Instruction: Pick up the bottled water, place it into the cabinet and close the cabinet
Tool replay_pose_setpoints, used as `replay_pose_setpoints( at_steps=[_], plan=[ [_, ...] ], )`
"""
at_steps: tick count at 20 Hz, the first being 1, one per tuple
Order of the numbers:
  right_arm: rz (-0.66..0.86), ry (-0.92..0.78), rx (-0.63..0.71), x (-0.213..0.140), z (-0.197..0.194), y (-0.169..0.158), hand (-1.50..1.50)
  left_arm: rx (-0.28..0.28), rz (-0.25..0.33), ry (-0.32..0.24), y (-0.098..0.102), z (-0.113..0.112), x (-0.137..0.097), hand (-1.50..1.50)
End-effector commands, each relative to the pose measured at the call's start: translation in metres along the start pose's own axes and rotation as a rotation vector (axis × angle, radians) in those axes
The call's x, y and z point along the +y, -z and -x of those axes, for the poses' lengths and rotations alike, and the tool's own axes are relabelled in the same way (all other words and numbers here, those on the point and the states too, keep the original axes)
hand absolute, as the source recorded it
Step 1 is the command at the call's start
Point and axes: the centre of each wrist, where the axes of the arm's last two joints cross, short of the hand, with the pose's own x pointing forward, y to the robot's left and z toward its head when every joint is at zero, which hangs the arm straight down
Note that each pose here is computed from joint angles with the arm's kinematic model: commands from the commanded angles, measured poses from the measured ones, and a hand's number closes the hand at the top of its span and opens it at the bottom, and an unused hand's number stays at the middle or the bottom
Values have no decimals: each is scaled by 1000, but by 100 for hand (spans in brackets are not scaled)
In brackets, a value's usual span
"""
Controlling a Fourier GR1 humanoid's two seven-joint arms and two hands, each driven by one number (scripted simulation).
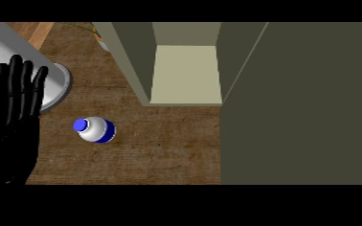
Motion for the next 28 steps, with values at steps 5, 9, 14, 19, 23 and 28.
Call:
replay_pose_setpoints(
  at_steps=[5, 9, 14, 19, 23, 28],
  plan=[
    [2, -68, 4, -12, -17, -27, -150, -71, 282, -182, -20, 1, 56, -150],
    [-179, 68, 55, 8, -29, -30, -150, 118, 359, -344, -31, 19, 70, -150],
    [-206, 68, 62, 8, -56, -46, -150, 141, 394, -393, -49, 2, 117, -150],
    [-183, 103, 55, 27, -73, -49, -150, 186, 385, -404, -44, -3, 130, -150],
    [-201, 101, 54, 54, -79, -51, -150, 187, 366, -382, -47, -28, 123, -150],
    [-197, 102, 68, 43, -86, -52, -150, 254, 373, -334, -44, -20, 145, -150]
  ],
)
